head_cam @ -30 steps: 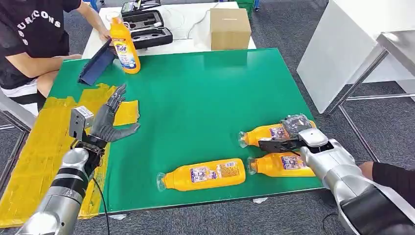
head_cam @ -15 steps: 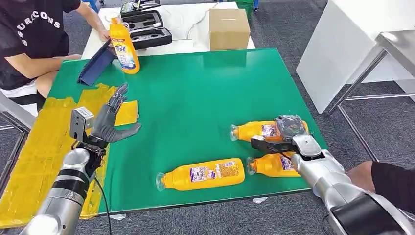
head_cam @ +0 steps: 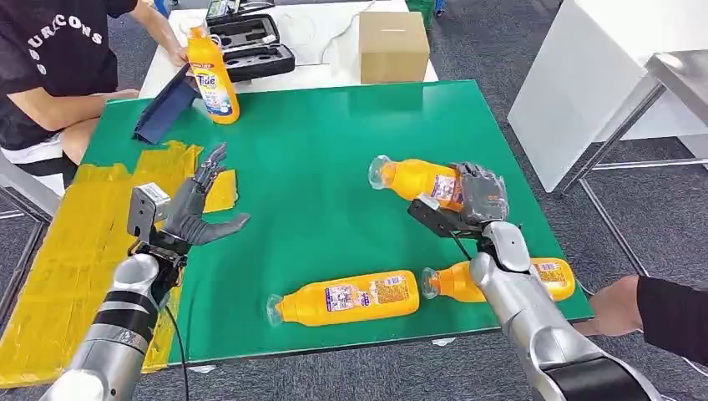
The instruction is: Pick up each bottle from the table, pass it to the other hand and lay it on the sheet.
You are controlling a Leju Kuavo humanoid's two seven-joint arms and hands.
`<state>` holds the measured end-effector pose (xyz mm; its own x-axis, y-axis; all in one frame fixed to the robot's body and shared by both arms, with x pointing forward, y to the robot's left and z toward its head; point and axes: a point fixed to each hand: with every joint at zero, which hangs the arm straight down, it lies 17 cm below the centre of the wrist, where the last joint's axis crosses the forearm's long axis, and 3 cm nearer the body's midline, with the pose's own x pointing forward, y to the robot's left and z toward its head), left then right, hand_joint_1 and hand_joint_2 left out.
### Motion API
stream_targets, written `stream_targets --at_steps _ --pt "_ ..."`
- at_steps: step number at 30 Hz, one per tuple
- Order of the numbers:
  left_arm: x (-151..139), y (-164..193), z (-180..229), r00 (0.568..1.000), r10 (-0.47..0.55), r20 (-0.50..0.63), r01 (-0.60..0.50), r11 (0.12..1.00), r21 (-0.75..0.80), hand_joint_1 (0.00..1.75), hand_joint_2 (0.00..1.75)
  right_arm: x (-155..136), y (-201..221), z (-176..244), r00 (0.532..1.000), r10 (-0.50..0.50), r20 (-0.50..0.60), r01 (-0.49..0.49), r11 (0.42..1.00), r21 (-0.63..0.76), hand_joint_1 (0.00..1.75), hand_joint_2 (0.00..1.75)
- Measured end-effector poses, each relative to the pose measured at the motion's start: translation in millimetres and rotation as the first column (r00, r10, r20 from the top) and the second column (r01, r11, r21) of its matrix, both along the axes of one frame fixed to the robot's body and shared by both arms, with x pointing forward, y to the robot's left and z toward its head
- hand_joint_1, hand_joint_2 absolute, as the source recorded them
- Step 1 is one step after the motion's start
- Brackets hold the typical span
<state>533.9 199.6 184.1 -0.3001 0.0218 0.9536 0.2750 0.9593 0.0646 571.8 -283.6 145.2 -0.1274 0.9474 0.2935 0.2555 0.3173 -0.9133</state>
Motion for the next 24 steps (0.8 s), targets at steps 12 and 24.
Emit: stream_targets --at_steps 12,24 --pt "0.5 -18.9 8.7 0.999 -0.051 0.010 0.051 0.999 0.003 0.00 1.75 -5.6 25.9 51.1 0.988 0.064 0.142 -0.112 0.924 0.365 1.75 1.75" --pt "7.0 -81.8 33.8 0.985 -0.169 0.028 0.168 0.986 0.016 0.00 1.75 -11.4 108.4 70.3 0.934 0.315 0.168 -0.329 0.581 0.744 1.75 1.75"
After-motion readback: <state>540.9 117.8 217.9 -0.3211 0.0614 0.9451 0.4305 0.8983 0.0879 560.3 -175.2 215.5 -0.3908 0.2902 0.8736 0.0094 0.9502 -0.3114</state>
